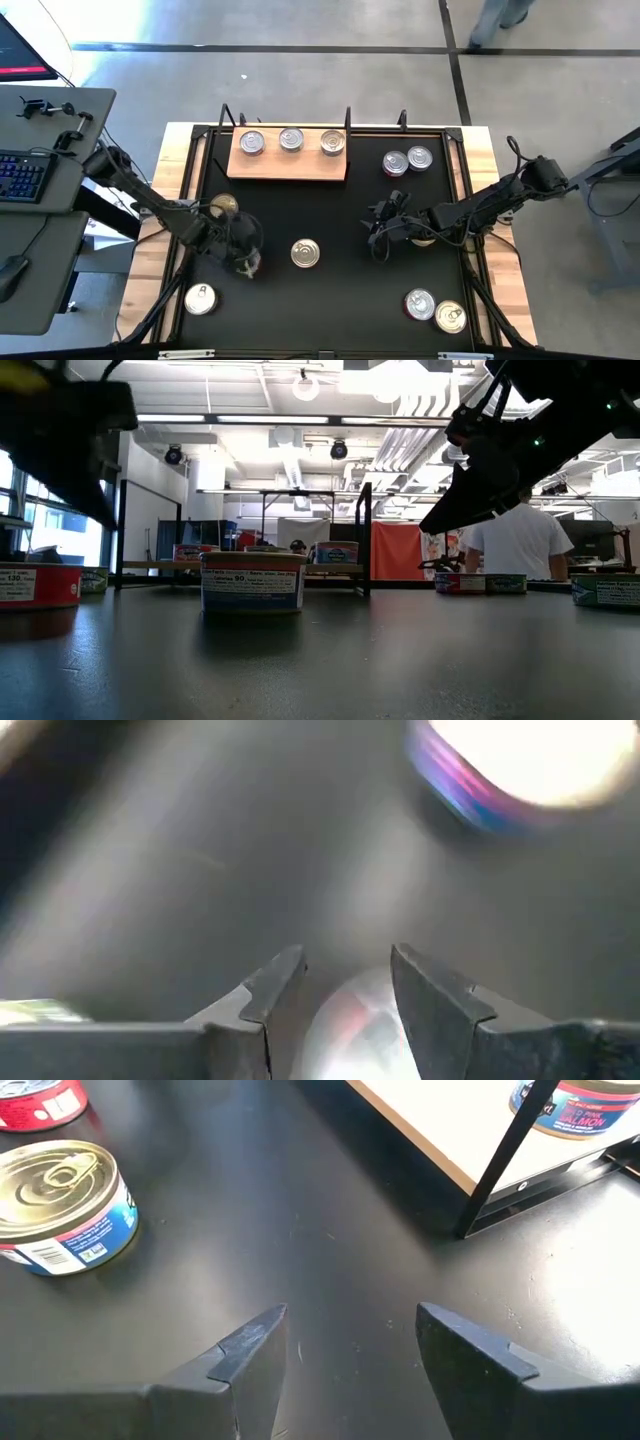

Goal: Stack canned seafood by type on shelf
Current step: Put the red tuna can on the shelf aligned with the red tuna can

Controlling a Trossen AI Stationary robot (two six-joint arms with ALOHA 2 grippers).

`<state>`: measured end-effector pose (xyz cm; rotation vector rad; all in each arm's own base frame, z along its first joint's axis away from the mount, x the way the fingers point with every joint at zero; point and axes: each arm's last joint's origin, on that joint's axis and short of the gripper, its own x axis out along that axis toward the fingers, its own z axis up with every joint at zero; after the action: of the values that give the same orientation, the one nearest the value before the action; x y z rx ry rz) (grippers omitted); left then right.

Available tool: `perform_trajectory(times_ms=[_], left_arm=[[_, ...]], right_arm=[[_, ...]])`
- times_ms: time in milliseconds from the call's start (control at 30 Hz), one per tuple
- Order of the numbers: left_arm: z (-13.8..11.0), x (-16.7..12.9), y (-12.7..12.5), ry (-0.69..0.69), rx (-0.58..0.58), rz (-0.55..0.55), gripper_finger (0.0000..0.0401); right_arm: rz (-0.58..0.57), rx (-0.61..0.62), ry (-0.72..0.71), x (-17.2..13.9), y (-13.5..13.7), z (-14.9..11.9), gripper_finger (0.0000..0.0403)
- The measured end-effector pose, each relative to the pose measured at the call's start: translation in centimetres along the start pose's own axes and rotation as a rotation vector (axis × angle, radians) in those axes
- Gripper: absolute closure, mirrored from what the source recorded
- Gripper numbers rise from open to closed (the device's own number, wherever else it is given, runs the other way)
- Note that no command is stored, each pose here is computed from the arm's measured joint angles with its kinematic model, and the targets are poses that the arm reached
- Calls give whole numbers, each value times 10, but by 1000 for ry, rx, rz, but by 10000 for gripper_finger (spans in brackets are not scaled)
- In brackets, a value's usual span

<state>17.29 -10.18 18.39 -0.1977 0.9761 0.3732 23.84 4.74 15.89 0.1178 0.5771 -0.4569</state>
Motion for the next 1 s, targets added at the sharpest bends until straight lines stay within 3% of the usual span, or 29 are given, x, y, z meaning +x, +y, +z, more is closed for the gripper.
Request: perform_trajectory(times_ms=[133, 233, 333, 433, 633, 700, 833, 1000], left_arm=[[-10, -8, -16, 177, 228, -228, 259], [-20, -7, -20, 217, 340, -257, 259], [-28, 2, -21, 223, 393, -218, 259], [-25, 14, -25, 162, 327, -182, 259], [4, 40, -18, -81, -40, -6, 259], [13, 40, -15, -123, -87, -6, 259], [19, 33, -11, -130, 32, -40, 259], [14, 32, -15, -111, 413, -57, 259]], right_arm=[[1, 2, -2, 0, 0, 0, 190], [0, 8, -12, 0, 0, 1, 190], [-4, 11, -19, 0, 0, 2, 190], [-4, 10, -18, 0, 0, 2, 190], [-4, 10, -18, 0, 0, 2, 190], [-4, 10, -18, 0, 0, 2, 190], [-4, 10, -18, 0, 0, 2, 190], [-4, 10, -18, 0, 0, 2, 190]])
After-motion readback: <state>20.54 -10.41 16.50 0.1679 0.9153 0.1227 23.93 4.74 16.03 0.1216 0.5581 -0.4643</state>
